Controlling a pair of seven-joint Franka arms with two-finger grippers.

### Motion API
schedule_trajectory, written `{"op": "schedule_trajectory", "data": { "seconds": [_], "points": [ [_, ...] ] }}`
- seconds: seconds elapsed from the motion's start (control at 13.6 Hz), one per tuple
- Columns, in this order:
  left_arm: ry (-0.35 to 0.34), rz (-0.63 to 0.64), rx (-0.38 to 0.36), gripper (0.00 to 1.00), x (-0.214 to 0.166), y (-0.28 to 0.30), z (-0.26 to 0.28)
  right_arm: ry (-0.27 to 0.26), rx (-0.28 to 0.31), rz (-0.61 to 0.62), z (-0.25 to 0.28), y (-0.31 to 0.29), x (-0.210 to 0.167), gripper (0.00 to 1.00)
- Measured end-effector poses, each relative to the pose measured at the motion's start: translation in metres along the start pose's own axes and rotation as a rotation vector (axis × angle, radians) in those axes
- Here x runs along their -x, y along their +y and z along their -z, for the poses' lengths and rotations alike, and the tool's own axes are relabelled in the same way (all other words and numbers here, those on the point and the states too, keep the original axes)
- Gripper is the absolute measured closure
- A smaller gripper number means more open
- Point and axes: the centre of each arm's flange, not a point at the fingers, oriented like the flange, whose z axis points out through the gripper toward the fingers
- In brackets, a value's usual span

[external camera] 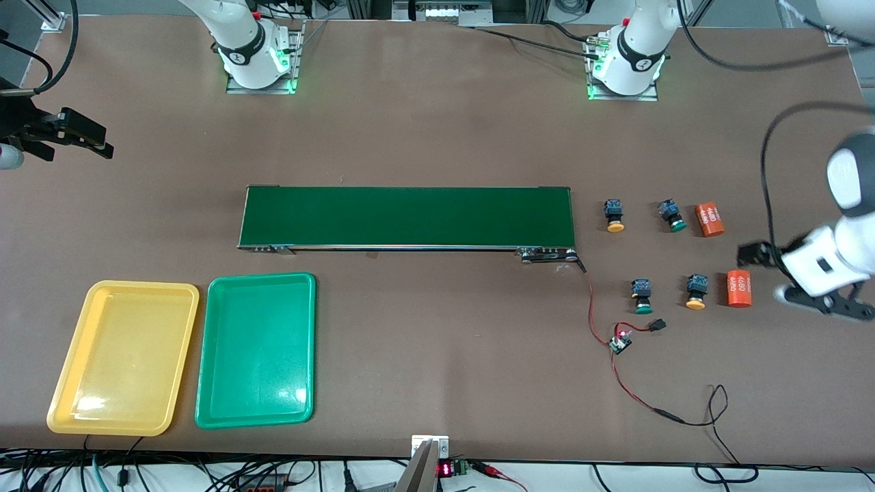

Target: Sort buttons by color to trays

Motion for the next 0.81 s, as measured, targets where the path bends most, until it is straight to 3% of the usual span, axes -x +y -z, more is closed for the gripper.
{"op": "schedule_trajectory", "data": {
  "seconds": [0.22, 0.52, 0.66, 0.81],
  "points": [
    [0.041, 0.014, -0.023, 0.0, 0.007, -0.041, -0.087, 0.0, 0.0, 0.0, 0.0, 0.0, 0.0, 0.0],
    [0.14, 0.011, -0.069, 0.0, 0.031, -0.026, -0.175, -0.021, 0.0, -0.002, -0.008, 0.001, -0.003, 0.0],
    [0.17, 0.023, -0.083, 0.0, 0.05, -0.024, -0.199, -0.103, -0.003, -0.007, -0.029, 0.003, -0.006, 0.0],
    [0.158, 0.041, -0.076, 0.0, 0.064, -0.029, -0.21, -0.244, -0.009, -0.011, -0.059, 0.004, -0.006, 0.0]
  ]
}}
